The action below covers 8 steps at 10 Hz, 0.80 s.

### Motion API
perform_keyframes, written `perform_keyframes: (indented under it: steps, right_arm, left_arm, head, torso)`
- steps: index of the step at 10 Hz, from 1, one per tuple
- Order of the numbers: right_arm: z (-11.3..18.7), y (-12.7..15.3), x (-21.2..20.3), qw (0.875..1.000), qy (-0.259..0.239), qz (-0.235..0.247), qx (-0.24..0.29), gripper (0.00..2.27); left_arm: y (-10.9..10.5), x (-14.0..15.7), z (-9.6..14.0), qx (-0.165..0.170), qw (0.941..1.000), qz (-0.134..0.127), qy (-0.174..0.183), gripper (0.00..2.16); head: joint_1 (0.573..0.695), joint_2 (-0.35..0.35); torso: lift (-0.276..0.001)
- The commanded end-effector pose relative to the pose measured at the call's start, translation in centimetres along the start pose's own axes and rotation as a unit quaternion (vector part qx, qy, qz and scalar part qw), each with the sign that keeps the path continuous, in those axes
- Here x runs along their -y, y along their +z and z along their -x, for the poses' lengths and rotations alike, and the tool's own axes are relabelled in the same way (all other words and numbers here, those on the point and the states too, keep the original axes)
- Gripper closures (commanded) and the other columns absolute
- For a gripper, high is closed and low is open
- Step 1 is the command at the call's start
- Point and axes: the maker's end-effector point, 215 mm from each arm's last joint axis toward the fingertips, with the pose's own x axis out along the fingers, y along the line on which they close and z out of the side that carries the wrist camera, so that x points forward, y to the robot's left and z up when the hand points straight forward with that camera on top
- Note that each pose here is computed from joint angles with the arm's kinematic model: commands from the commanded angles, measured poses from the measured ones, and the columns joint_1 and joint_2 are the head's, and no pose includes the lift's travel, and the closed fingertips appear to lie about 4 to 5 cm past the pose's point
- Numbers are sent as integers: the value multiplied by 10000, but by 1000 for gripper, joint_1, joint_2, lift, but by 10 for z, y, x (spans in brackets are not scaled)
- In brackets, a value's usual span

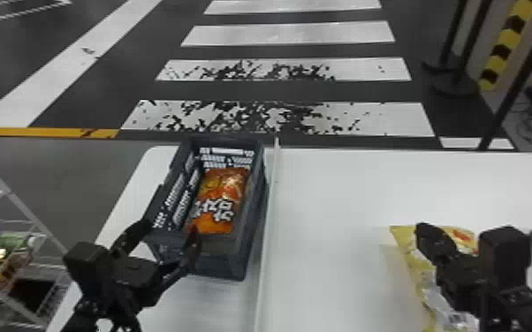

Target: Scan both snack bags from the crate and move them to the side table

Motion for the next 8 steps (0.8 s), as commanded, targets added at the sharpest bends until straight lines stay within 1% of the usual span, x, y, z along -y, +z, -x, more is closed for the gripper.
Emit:
perform_keyframes:
  steps: [1,5,8]
  right_arm:
    - [18,-22,13,9997,-149,-50,-176,2236]
    - [69,-46,29,9986,-358,-152,-349,2236]
    - [90,-71,28,9974,-390,-236,-562,2236]
  left_arm:
    - [0,0,0,-3,10000,5,-1,73]
    - [-7,2,0,-48,10000,66,7,73]
    - [-9,4,0,-65,10000,73,-17,76]
  head:
    - [695,79]
    - [695,29]
    - [695,2]
  torso:
    - [-99]
    - [-99]
    - [-99]
